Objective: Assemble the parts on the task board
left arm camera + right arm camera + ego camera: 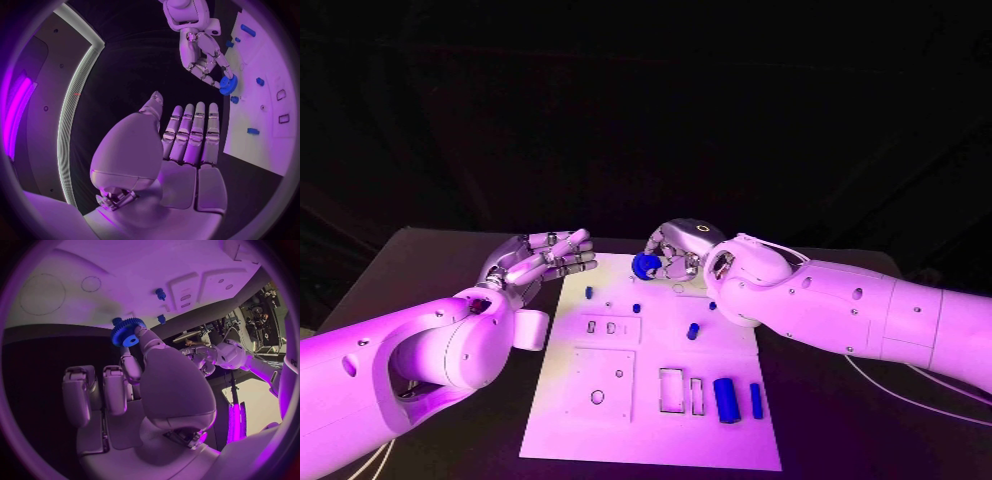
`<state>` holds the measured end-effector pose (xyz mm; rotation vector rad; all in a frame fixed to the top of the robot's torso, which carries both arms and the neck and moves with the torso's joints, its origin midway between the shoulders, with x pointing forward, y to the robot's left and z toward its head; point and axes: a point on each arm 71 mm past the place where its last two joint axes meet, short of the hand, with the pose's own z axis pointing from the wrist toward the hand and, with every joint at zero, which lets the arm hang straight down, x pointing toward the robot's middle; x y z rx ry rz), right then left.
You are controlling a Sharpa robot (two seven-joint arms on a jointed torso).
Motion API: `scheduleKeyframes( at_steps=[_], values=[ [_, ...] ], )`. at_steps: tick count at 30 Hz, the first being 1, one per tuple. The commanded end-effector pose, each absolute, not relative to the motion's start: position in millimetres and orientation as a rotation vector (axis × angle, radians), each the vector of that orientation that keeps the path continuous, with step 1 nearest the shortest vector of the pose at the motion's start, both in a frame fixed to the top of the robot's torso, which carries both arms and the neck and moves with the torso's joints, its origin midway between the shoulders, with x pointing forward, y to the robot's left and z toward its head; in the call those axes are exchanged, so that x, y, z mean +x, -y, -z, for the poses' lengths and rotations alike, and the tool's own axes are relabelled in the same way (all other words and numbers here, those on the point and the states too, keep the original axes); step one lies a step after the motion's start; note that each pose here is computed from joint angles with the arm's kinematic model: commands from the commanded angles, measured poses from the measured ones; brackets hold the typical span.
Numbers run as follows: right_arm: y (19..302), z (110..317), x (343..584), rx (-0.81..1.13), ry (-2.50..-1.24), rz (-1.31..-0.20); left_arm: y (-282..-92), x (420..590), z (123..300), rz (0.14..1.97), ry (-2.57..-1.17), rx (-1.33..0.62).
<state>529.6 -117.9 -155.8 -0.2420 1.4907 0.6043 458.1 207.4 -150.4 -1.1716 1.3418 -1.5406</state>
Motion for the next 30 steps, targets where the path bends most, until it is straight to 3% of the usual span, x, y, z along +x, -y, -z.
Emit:
scheduleKeyframes(
  at_steps=[1, 14, 30],
  values=[
    [111, 159, 532, -0.264, -1.48, -0.579, -204.7, 458.0, 148.7, 1.555, -1.343, -1.159],
    [91, 174, 534, -0.299, -1.536, -0.591, -203.8, 458.8, 149.1, 1.55, -1.343, -1.161],
    [90, 180, 537, -0.299, -1.55, -0.586, -205.8, 459.7, 149.6, 1.545, -1.343, -1.164]
  ],
)
